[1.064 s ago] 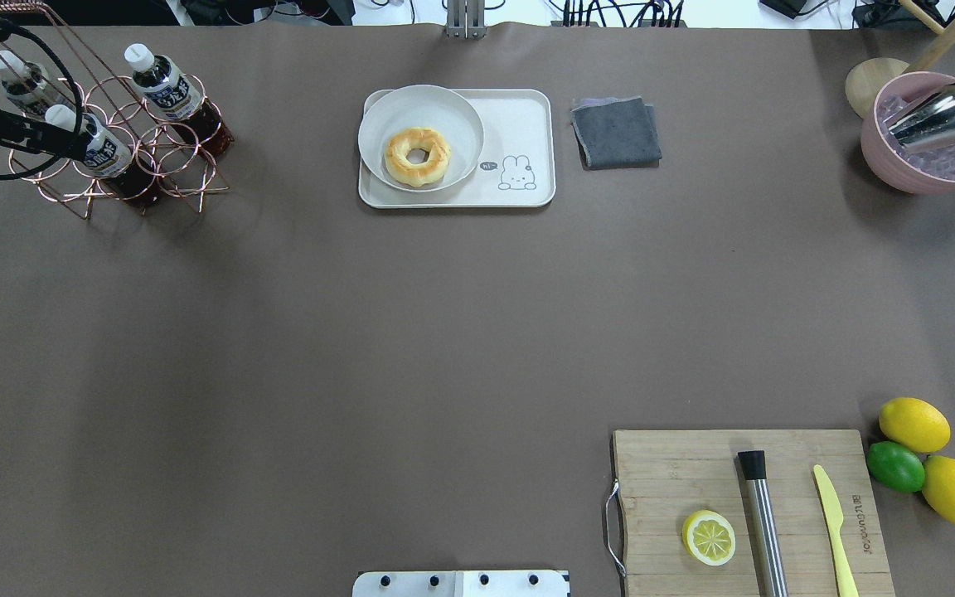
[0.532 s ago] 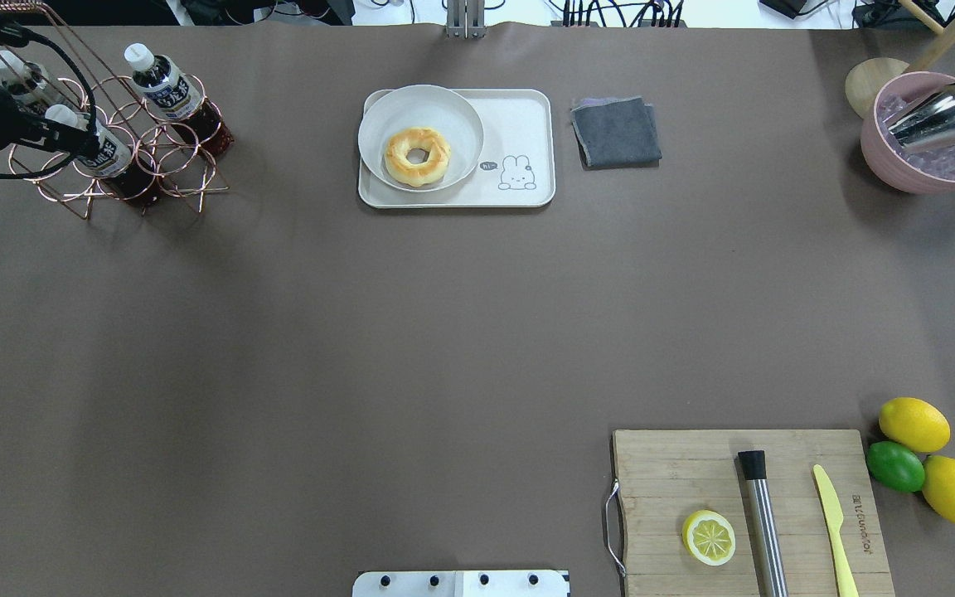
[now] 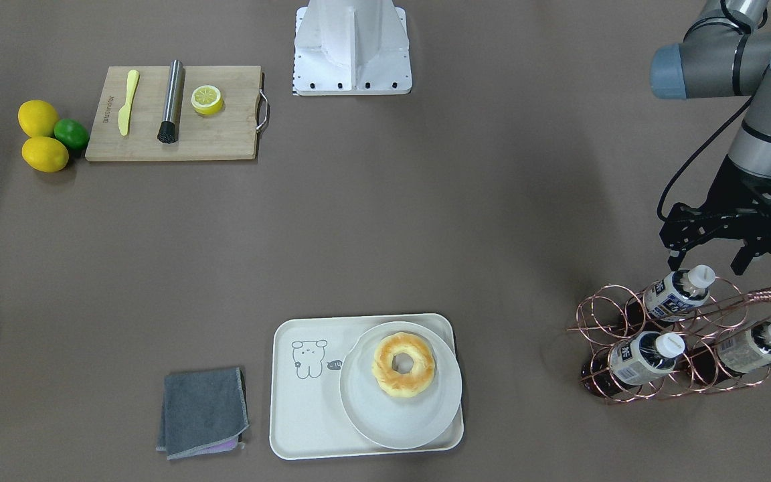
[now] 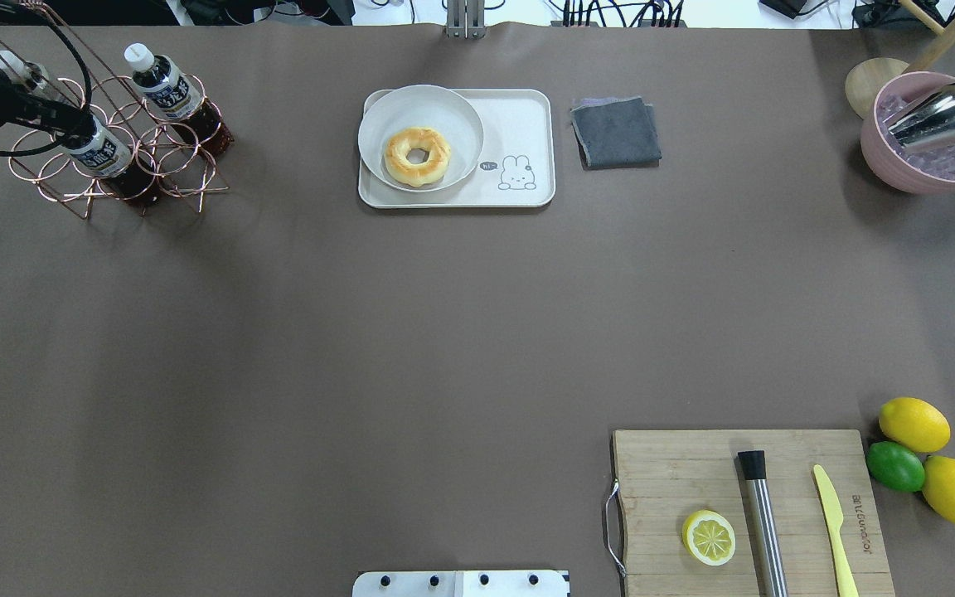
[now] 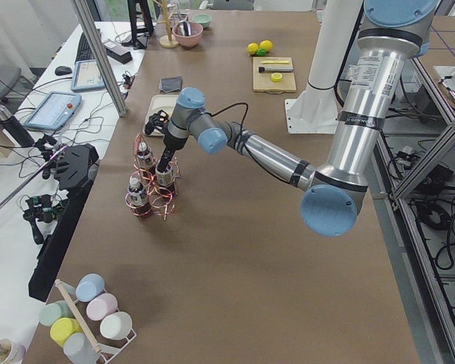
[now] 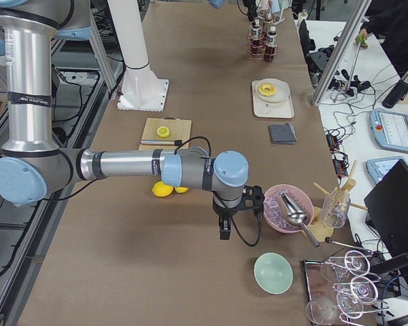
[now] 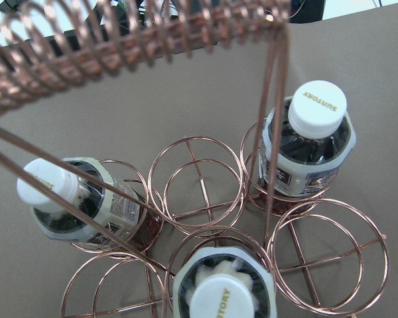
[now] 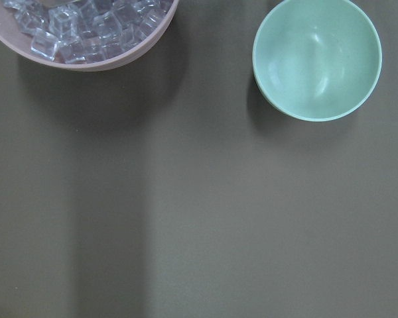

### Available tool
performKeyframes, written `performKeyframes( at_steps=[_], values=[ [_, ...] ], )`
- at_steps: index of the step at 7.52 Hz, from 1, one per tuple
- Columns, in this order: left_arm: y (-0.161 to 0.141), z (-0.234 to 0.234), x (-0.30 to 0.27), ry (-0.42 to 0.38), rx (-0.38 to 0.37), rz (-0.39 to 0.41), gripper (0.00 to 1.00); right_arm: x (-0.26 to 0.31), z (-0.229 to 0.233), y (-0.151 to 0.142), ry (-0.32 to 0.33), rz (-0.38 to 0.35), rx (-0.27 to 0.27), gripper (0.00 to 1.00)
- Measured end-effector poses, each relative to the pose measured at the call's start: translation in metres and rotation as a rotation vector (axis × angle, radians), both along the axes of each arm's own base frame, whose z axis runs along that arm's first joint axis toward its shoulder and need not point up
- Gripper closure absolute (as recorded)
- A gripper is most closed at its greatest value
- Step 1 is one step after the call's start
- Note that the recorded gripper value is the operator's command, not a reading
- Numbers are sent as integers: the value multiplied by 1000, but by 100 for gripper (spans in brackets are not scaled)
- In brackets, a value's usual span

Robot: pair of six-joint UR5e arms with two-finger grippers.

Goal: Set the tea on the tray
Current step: 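Reach the left gripper down to a tea bottle in the copper rack, then grasp the tea bottle with the left gripper and lift it from the rack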

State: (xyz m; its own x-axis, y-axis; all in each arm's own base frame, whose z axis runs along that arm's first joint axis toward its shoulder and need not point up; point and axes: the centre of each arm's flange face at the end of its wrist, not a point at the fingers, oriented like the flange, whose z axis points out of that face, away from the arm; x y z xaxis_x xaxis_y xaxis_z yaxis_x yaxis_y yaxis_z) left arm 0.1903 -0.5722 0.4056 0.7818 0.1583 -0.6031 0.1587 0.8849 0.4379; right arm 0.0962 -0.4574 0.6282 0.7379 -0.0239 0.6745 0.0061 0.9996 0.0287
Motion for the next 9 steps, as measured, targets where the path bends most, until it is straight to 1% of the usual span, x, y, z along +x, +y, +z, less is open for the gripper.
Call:
performKeyframes(
  at_steps=[2, 4, 6, 9],
  values=[
    [-5, -3, 1, 8, -3, -10, 25, 0, 0, 0, 0, 0, 0, 0],
    [-6, -2, 2, 26, -24, -19, 41, 0, 1, 1, 1, 0, -2, 0],
    [-7, 2, 3, 27, -35, -20, 99, 0, 2, 1, 1, 0, -3, 0],
    [-7, 0, 4, 41, -35, -10, 100, 0, 1, 0, 1, 0, -2, 0]
  ],
)
